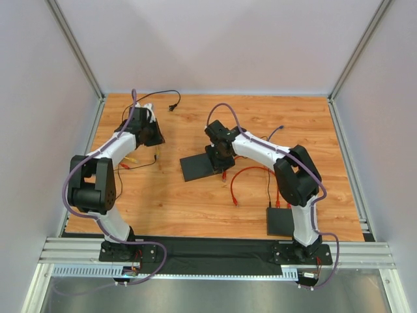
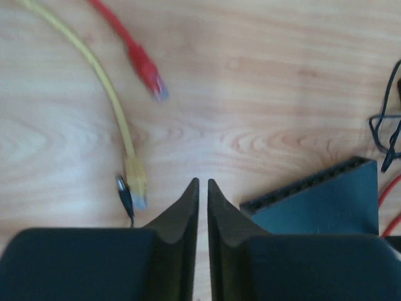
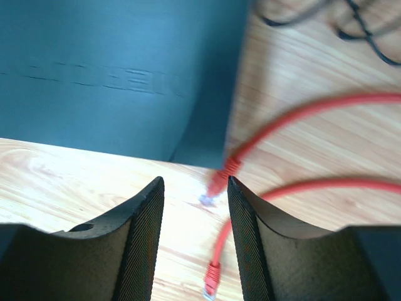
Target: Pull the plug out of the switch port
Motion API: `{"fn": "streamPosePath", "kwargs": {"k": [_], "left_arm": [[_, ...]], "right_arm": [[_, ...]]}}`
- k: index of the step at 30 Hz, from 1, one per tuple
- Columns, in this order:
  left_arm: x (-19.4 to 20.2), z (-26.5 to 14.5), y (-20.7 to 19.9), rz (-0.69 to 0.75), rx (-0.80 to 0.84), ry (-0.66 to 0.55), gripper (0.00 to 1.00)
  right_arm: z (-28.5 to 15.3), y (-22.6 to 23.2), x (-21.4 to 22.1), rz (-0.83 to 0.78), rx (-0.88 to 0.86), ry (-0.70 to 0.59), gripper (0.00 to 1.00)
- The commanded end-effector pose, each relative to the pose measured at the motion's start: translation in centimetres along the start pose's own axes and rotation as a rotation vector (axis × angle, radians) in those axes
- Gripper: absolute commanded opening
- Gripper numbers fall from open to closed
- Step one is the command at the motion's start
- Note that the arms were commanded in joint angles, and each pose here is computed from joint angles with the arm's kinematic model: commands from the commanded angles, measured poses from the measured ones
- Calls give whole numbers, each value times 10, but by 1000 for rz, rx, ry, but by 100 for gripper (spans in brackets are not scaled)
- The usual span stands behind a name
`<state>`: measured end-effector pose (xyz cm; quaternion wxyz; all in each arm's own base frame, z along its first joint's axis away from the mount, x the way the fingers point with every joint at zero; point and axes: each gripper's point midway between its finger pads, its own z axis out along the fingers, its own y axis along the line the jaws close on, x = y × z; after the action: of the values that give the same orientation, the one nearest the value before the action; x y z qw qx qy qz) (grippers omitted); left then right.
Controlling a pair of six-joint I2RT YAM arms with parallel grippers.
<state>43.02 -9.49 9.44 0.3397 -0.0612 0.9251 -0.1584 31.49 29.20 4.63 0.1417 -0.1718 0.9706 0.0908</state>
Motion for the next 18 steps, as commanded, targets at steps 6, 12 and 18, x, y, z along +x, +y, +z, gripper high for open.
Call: {"fn": "streamPosePath", "kwargs": {"k": [6,12,18], "left_arm": [[49,-2,-29,-59,60,26,0],[68,17,-21,-107,14,94,0],[78,27,-13,-143,-34,129,0]], "right_arm": [[-25,-24,-13,100,-4,-73,44],[-15,-33,-23,111,15,-77,39],[-2,-35,-35,104,9,-74,31]]}}
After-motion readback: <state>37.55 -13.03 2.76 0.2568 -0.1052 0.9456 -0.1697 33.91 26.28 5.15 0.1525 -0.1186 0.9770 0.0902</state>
